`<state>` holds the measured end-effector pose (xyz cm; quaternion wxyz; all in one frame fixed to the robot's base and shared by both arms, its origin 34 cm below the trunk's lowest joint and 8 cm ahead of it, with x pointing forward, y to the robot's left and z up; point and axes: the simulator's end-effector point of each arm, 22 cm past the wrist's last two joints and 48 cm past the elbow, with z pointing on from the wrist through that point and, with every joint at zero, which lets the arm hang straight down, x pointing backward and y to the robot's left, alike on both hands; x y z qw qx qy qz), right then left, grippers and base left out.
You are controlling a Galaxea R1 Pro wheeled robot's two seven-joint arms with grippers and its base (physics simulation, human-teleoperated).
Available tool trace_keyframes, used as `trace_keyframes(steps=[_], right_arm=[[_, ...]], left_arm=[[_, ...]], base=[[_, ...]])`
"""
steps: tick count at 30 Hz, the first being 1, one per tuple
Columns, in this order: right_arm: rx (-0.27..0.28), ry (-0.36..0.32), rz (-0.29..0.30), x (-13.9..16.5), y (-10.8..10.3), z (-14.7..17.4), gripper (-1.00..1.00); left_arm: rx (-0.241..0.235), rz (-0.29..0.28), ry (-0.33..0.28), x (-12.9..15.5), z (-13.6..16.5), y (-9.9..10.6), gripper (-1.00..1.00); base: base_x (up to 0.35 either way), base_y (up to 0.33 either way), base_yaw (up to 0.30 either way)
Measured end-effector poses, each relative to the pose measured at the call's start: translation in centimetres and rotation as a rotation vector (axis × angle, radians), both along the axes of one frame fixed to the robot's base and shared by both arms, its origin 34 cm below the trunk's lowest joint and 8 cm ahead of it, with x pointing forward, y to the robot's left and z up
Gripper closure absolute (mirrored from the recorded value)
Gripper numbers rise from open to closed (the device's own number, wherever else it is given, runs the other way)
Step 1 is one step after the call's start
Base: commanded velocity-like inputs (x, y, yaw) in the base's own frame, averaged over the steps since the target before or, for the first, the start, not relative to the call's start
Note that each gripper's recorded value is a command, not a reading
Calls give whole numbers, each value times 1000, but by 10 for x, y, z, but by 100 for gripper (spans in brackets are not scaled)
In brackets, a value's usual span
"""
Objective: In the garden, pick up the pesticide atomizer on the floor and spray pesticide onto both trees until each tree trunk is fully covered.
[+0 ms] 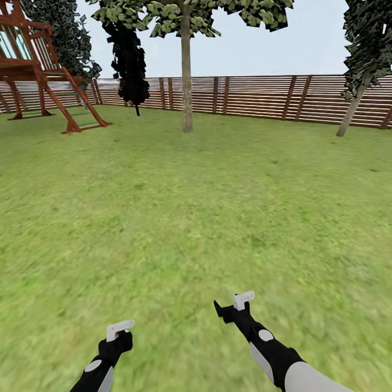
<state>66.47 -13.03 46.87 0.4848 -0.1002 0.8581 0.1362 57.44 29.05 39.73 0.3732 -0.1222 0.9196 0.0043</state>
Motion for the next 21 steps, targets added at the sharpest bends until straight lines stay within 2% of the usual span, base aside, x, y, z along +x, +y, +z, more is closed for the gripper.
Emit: trace_keyframes(steps=[21], right_arm=[[3, -1, 10, -1, 3, 0, -100]], left_arm=[[4, 0, -4, 1, 1, 2, 100]], base=[[340, 0, 0]])
